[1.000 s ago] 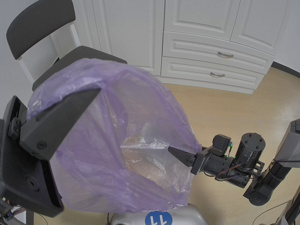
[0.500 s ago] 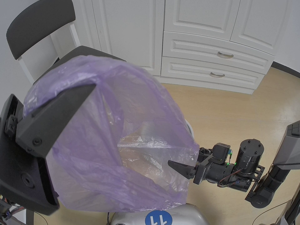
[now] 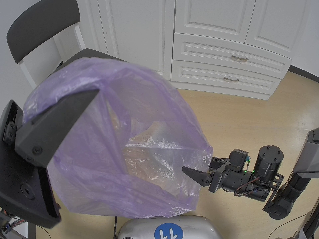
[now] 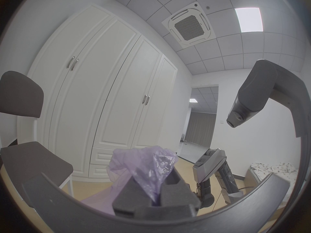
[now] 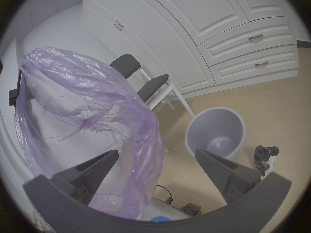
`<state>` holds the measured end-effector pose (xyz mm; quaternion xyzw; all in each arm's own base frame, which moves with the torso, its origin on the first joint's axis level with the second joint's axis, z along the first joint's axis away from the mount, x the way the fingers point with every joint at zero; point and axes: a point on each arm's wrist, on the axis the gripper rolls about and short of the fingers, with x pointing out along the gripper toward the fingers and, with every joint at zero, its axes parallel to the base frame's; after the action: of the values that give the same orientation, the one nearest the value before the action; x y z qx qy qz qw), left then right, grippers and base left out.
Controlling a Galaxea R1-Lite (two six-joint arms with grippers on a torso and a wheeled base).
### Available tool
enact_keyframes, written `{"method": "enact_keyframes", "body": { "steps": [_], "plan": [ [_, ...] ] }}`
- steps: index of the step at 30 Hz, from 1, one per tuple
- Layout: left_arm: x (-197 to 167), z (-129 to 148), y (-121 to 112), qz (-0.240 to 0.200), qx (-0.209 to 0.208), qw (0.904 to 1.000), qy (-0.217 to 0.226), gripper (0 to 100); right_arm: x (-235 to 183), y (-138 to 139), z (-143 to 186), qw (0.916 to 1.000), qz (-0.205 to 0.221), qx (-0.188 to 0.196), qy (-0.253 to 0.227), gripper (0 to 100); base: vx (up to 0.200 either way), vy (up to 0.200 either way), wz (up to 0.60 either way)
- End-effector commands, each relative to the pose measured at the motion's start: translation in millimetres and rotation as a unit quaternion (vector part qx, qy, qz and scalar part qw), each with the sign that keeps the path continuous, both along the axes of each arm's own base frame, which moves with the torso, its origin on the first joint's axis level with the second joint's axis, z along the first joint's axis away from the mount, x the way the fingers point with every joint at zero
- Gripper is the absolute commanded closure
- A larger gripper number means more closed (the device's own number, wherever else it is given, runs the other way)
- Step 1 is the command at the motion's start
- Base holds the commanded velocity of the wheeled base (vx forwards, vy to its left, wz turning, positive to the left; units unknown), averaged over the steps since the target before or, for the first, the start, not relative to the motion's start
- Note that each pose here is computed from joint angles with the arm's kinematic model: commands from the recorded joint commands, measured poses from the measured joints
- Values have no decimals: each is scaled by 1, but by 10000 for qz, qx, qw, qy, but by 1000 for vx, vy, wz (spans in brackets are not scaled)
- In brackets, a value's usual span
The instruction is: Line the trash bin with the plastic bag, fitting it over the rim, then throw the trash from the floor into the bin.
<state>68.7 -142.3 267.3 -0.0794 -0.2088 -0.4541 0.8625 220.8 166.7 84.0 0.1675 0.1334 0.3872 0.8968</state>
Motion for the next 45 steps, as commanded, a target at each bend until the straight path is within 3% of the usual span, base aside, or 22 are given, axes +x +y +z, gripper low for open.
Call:
{"method": "enact_keyframes", "body": {
  "steps": [1,21,22,39,45],
  "plan": [
    [0,0,0,-2,-10,10000,-4,100,4,-1,5,9999,-45,98,-128,0,0,0,0],
    [0,0,0,-9,-2,10000,-4,100,8,0,9,9996,-93,188,-207,0,0,0,0],
    [0,0,0,-9,-2,10000,-4,100,8,0,9,9995,-101,192,-214,100,0,0,0],
    [1,-2,-2,-2,53,10000,25,100,2,-10,29,9979,-197,344,-512,100,0,0,0],
    [5,-5,-3,83,149,9998,83,100,4,-20,45,9935,-498,336,-962,100,0,0,0]
  ]
}}
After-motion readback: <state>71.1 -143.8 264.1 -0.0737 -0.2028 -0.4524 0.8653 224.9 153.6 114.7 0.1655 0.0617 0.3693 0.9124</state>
